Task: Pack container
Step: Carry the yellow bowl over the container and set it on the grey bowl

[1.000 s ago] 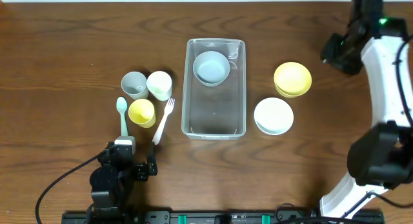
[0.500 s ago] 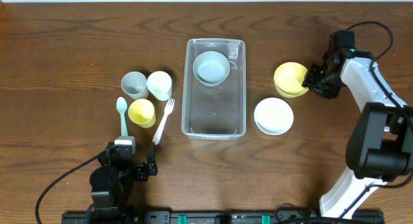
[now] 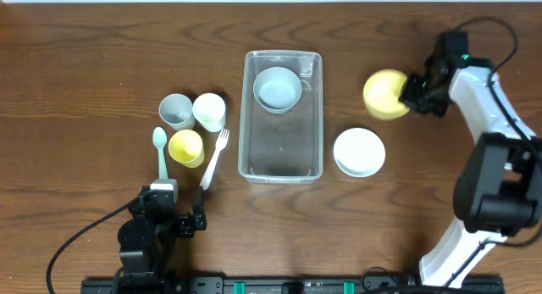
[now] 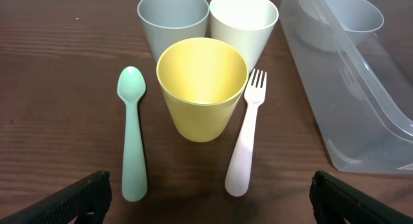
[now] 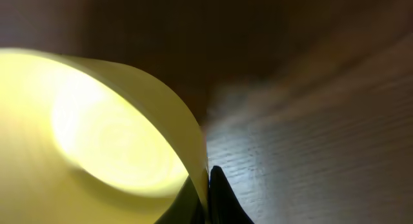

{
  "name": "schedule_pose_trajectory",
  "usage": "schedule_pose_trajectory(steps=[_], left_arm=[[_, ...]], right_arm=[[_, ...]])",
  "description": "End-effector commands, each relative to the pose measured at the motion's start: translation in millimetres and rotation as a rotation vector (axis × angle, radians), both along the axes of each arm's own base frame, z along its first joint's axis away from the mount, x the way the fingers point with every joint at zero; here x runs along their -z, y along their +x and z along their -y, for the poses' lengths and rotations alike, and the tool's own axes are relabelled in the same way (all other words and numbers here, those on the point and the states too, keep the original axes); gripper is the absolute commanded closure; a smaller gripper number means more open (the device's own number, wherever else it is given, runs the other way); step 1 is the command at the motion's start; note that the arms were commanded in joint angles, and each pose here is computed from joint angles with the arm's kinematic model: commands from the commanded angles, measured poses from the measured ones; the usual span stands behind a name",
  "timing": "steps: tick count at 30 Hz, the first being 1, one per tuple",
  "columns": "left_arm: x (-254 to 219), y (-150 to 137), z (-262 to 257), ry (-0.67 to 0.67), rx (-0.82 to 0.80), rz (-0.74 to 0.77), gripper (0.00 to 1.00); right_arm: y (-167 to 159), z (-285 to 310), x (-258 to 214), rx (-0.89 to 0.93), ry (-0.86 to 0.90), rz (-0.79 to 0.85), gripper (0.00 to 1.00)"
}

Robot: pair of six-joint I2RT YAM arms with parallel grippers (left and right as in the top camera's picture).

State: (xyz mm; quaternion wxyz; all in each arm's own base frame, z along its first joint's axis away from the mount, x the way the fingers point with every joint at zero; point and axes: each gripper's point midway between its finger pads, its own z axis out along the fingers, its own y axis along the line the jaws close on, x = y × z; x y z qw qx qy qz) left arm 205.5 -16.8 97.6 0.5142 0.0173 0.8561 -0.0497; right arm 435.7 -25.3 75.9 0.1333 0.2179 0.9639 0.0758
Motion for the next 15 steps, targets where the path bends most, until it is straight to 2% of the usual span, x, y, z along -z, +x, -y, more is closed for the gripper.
schedule_pose_trajectory(steps=[1, 4, 7, 10, 15], left_arm=[[3.8, 0.3, -0.7, 0.013, 0.001, -0.002, 0.02], [3.9, 0.2, -0.7, 0.013, 0.001, -0.002, 0.02], [3.8, 0.3, -0.7, 0.013, 0.001, -0.002, 0.02], [3.8, 0.3, -0.7, 0.013, 0.001, -0.002, 0.02], [3.8, 0.3, -0.7, 0.013, 0.001, -0.002, 0.02]], right_arm=[[24.8, -17.1, -103.4, -0.049, -0.018, 0.244, 0.99], [21.8, -51.9, -148.4, -0.123, -0.011, 0.315, 0.99], [12.8, -109.4, -166.3, -0.249, 0.011, 0.339, 0.99], [5.2, -168.0, -157.1, -0.338, 0.010, 0.330, 0.99], [10.9, -235.1, -108.1, -0.396, 0.002, 0.282, 0.99]])
